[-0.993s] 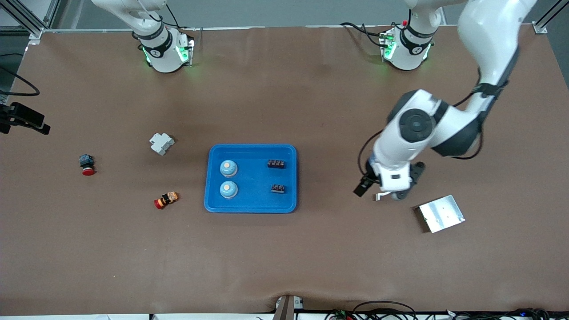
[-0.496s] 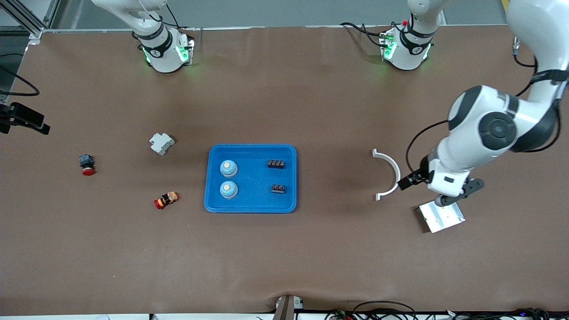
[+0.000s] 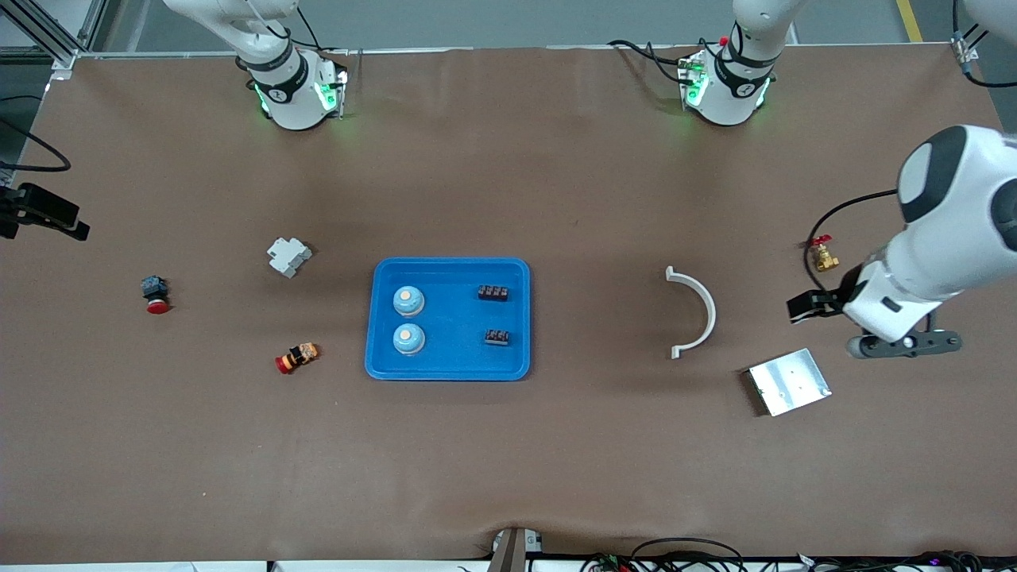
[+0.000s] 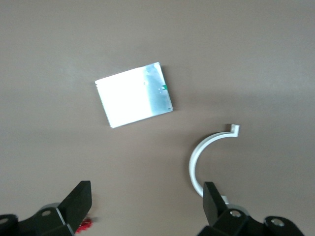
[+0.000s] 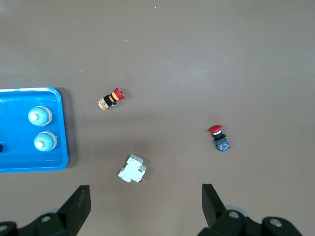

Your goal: Place electrolytic capacitor and blue bell in tray

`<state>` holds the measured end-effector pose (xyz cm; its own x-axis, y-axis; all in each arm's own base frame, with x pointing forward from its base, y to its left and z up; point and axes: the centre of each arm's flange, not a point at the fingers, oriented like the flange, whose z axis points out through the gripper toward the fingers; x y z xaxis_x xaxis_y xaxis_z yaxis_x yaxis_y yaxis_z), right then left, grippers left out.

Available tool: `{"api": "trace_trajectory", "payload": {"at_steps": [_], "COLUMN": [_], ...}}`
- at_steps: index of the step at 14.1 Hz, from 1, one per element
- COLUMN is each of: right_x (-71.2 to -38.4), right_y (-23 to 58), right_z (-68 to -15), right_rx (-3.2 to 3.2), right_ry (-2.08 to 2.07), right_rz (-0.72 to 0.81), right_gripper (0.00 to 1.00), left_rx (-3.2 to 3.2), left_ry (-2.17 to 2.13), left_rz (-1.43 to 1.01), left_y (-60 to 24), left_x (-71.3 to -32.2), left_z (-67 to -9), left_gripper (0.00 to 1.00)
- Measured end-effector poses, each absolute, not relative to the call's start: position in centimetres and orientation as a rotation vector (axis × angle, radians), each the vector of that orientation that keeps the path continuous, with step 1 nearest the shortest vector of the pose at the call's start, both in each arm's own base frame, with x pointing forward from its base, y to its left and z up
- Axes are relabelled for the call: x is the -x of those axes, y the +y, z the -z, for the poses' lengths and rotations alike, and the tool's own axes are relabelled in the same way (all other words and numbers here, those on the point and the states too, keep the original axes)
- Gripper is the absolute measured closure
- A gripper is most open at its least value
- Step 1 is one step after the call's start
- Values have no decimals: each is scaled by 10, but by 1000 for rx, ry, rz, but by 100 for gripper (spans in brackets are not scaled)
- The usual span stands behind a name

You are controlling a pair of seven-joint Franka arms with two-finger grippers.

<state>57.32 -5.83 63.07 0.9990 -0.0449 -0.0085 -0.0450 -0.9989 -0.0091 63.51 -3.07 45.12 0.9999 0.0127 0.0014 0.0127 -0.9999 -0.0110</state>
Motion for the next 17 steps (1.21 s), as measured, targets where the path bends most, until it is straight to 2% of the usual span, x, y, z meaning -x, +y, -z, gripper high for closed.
{"api": "trace_trajectory", "payload": {"at_steps": [8,17], "right_x": [-572,-573], "right_y": [-71,-60], "right_z": [-631,-631], "right_rx": [3129,3128], "right_ry": [96,65], "right_rz": [-11,-11], "right_gripper": [0,0], "left_rx": [3131,3159], "left_ry": [18,33], "left_rz": [22,87], "left_y": [-24,-21], "left_x": [-634,-613], "left_z": [-460,-522], "left_gripper": [0,0]}}
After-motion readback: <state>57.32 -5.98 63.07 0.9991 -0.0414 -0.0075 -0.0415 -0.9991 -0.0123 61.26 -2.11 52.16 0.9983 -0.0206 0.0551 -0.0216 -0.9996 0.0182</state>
